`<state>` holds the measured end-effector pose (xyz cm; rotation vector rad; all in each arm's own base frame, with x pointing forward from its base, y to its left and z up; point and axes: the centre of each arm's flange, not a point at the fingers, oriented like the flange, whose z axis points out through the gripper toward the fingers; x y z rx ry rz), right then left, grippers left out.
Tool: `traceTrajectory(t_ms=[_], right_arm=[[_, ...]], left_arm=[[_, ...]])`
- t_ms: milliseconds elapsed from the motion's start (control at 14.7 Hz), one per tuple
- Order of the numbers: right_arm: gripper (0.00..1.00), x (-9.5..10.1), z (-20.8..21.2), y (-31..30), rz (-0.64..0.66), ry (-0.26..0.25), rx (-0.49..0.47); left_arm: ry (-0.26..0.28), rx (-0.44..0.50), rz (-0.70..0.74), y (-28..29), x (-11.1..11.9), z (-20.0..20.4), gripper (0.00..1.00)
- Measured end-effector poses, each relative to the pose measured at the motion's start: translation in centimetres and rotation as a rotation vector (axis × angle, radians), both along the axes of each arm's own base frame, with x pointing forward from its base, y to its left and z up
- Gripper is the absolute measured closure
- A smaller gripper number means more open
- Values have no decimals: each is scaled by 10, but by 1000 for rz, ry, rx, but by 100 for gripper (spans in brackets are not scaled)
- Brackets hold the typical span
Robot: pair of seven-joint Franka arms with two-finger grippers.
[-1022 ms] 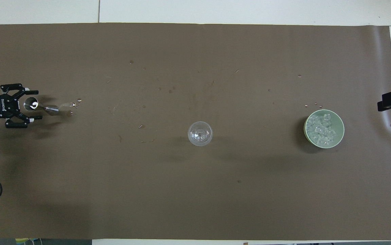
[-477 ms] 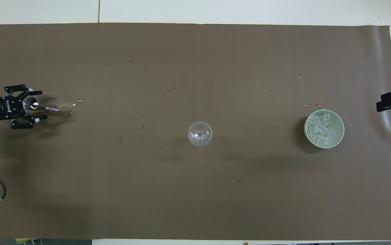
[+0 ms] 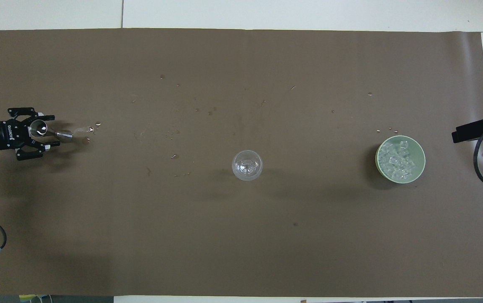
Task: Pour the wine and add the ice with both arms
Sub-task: 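Close the left gripper on the cup while the right gripper reaches the bowl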
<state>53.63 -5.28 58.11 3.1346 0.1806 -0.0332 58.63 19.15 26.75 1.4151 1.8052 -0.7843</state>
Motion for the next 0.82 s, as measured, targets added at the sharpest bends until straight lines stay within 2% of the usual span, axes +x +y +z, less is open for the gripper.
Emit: traceTrajectory(t_ms=[272, 341, 613, 817], right_arm=[[0, 4, -42, 15, 171, -32, -1], [0, 6, -52, 16, 212, -43, -3], [0, 7, -100, 16, 273, -59, -7], [0, 6, -138, 21, 334, -82, -14]], left_arm=[[-24, 0, -19, -1, 0, 1, 70], [-31, -4, -16, -2, 0, 2, 78], [-57, -51, -16, -11, 4, 9, 78], [-87, -82, -65, -48, 16, 27, 78]])
